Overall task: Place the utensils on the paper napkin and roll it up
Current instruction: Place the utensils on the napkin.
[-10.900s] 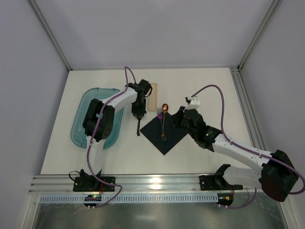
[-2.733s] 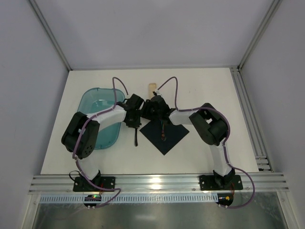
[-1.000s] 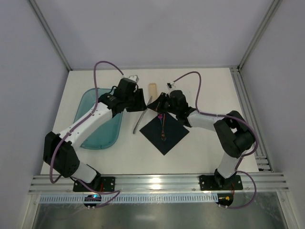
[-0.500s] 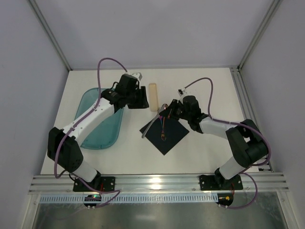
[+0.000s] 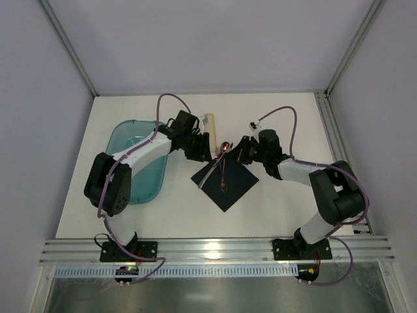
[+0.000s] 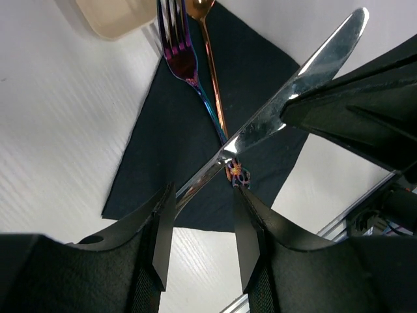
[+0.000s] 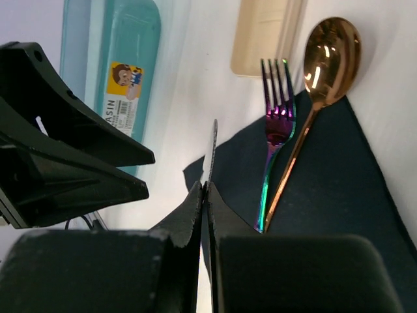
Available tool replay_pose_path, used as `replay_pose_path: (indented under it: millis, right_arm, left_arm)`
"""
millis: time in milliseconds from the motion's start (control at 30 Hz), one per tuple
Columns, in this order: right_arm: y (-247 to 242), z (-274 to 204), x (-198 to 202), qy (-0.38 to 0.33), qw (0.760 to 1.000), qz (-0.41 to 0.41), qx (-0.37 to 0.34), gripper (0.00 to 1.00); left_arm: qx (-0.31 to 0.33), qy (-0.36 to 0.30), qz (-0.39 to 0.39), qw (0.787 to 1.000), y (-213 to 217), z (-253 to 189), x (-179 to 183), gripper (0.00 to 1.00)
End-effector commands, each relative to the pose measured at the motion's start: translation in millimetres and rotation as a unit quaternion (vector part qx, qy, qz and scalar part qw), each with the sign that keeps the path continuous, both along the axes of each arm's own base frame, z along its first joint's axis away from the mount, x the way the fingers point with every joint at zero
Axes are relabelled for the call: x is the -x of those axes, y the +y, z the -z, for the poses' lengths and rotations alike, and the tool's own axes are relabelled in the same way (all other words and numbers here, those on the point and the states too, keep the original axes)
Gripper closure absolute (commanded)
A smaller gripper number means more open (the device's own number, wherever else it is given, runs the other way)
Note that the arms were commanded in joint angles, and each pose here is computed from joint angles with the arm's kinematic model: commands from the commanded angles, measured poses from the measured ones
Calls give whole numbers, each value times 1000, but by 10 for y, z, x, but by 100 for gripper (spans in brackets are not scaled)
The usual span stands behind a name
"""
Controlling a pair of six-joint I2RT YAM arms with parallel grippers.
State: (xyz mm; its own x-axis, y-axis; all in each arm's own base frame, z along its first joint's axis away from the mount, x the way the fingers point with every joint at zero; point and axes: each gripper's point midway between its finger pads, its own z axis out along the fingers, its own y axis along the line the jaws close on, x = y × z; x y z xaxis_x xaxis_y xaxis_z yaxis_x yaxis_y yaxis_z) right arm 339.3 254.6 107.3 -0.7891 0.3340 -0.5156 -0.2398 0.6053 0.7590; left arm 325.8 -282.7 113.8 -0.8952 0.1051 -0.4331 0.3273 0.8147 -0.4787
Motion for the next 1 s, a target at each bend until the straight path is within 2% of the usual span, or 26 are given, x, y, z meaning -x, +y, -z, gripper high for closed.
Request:
replay_pose_path:
  millis: [0,333,800,967]
  right_arm:
    - [0,-7,-123,-21,1000,-20,-2,96]
    - [26,333,-339,8,999,-32,23,96]
    - [4,531,-484,30,998,-20,50,96]
    - [-88,470,-480,35,997,3,71,84]
  left_arm:
    - [31,-1,33,999,-132,78,3,57]
    - [16,50,34,998,-119,479,109,60]
    - [-15,70,-1,997,99,822,313,64]
    - [-28,74,-5,997,160,915,365,66]
